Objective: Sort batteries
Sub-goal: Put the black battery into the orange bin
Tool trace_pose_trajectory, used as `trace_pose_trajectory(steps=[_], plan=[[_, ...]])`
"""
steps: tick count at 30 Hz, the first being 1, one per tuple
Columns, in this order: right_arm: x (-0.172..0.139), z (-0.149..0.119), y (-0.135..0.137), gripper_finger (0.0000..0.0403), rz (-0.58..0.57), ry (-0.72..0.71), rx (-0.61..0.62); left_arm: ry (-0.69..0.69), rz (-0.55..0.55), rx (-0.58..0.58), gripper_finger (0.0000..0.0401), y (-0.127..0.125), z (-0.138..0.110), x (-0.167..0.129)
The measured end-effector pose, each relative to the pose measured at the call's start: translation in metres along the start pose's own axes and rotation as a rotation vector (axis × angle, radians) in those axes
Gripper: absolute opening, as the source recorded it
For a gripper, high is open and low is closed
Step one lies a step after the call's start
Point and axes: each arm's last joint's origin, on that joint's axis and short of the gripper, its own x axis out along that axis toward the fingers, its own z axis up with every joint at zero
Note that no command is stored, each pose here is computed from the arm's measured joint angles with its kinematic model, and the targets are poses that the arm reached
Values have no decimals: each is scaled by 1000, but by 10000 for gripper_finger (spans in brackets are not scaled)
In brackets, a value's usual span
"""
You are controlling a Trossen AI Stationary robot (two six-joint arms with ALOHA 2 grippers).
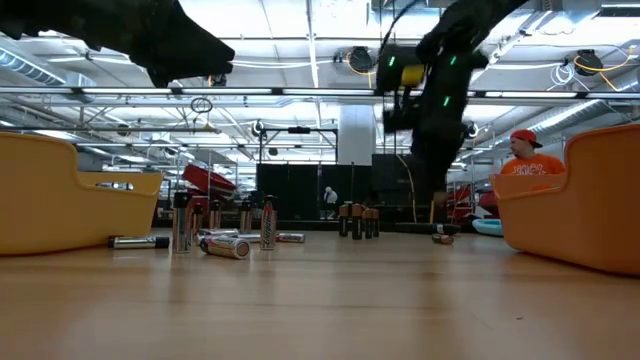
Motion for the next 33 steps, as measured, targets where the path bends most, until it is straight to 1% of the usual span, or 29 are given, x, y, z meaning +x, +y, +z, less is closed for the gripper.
trace_pose_trajectory(steps=[3,7,10,13,17,19,22,25,28,30,33], plan=[[-32,-8,23,21,93,-57,-26,29,-16,-36,175,0,-3,0],[-78,-25,59,21,198,-165,-113,86,-9,-77,175,1,-9,0],[-94,-44,79,21,247,-196,-115,111,-4,-74,175,1,-12,-1],[-93,-68,93,21,283,-165,-68,110,-7,-12,175,1,-12,-1],[-66,-100,107,24,313,-81,25,102,-9,0,175,1,-11,0],[-50,-113,112,37,321,-54,69,102,-9,2,175,1,-11,0],[-29,-127,114,73,299,-23,116,89,-11,-20,175,1,-9,0],[-27,-129,115,123,292,-15,136,82,-7,-107,175,1,-7,1],[-32,-127,115,165,295,-28,127,137,-30,-167,175,2,-3,3],[-40,-122,115,182,280,-72,104,197,-35,-184,175,2,2,4],[-53,-117,112,191,188,-158,61,285,-22,-175,175,2,16,3]])
